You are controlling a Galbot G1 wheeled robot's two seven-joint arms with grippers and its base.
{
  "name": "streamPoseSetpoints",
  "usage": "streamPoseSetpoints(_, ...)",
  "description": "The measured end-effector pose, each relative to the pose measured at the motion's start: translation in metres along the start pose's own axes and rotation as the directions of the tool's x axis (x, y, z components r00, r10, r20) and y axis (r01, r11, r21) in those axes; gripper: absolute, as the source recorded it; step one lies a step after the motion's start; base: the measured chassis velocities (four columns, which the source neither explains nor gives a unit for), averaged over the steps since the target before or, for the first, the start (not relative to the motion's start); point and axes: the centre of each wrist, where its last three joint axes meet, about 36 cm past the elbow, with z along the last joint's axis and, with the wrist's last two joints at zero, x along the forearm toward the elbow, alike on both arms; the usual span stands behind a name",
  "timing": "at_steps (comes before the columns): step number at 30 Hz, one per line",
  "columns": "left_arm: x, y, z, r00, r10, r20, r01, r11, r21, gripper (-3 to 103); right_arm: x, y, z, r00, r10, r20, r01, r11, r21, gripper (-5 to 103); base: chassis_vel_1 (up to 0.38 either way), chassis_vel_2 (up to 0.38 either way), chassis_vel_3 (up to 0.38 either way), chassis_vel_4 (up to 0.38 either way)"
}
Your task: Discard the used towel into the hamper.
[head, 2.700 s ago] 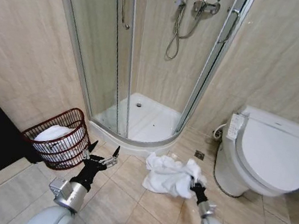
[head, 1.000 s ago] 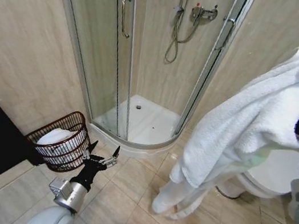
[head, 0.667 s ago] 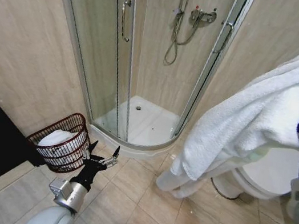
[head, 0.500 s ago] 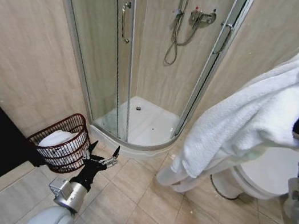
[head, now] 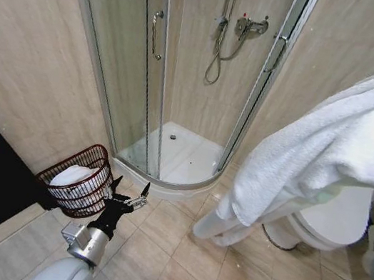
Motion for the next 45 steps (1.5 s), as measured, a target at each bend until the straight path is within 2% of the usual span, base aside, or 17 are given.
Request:
streamPoseSetpoints(18, 0.000, 0.000, 0.000, 1.000, 0.000, 0.000, 0.000, 1.000, 0.000, 100, 0.002, -0.010, -0.017, 1.000, 0.019, 0.020, -0.020, 0.999, 0.037, 9, 0.000, 0.000, 0.000, 0.000)
streamPoseSetpoints(45, 0.000, 0.000, 0.000, 1.000, 0.000, 0.000, 0.000, 1.000, 0.000, 100, 0.013, 0.000, -0.013, 0.999, 0.046, 0.011, -0.046, 0.999, 0.016, 9, 0.000, 0.000, 0.000, 0.000)
